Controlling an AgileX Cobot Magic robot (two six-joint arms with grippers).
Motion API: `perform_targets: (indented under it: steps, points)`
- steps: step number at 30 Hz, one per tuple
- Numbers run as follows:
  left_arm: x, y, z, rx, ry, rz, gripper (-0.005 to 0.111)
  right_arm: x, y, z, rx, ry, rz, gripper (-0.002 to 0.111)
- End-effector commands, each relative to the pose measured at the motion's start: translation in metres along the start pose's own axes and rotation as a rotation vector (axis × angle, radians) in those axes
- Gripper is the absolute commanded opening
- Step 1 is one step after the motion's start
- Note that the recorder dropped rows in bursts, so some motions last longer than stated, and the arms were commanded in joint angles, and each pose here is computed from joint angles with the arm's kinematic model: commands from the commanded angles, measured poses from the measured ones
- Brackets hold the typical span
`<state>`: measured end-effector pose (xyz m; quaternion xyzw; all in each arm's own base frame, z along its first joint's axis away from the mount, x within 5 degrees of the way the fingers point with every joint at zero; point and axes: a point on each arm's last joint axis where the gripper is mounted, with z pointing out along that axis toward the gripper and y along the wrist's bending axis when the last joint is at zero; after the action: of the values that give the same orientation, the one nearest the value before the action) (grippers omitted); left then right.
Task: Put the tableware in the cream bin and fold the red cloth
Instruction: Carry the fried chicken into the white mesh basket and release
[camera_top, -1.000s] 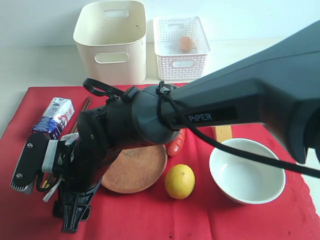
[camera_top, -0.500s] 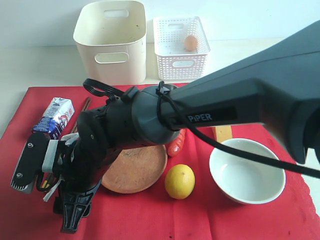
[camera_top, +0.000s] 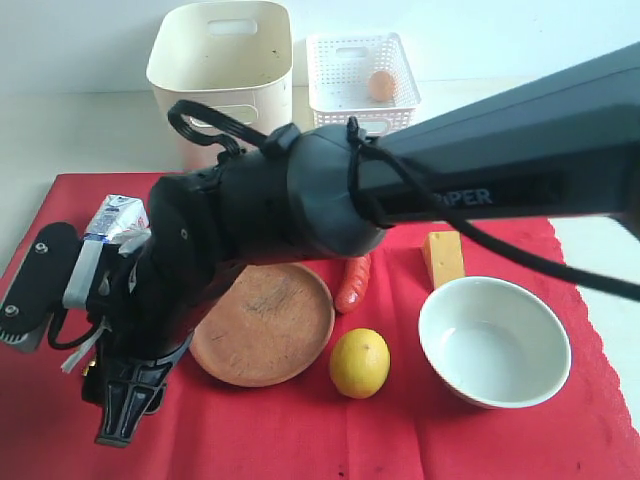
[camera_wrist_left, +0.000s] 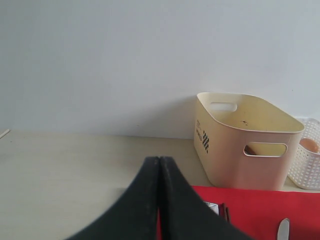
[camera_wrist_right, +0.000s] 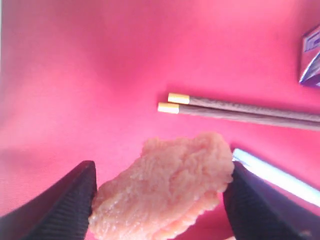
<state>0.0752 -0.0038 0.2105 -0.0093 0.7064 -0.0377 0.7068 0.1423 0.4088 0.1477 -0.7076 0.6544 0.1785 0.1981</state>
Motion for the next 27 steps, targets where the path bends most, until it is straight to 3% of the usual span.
perform_targets:
  steps: [1,10,15,27]
  points:
    - [-0.001,0.0,0.0,-0.003,-0.007,-0.001,0.001,-0.007,-0.001,-0.019,0.025,-0.019,-0.035,0.0]
    - [-0.001,0.0,0.0,-0.003,-0.007,-0.001,0.001,-0.014,-0.016,-0.06,0.23,-0.007,-0.013,0.0]
    - [-0.001,0.0,0.0,-0.003,-0.007,-0.001,0.001,-0.012,-0.032,-0.084,0.284,-0.028,0.041,0.0]
    - [-0.001,0.0,0.0,-0.003,-0.007,-0.001,0.001,0.026,-0.102,-0.129,0.416,-0.041,0.251,0.0]
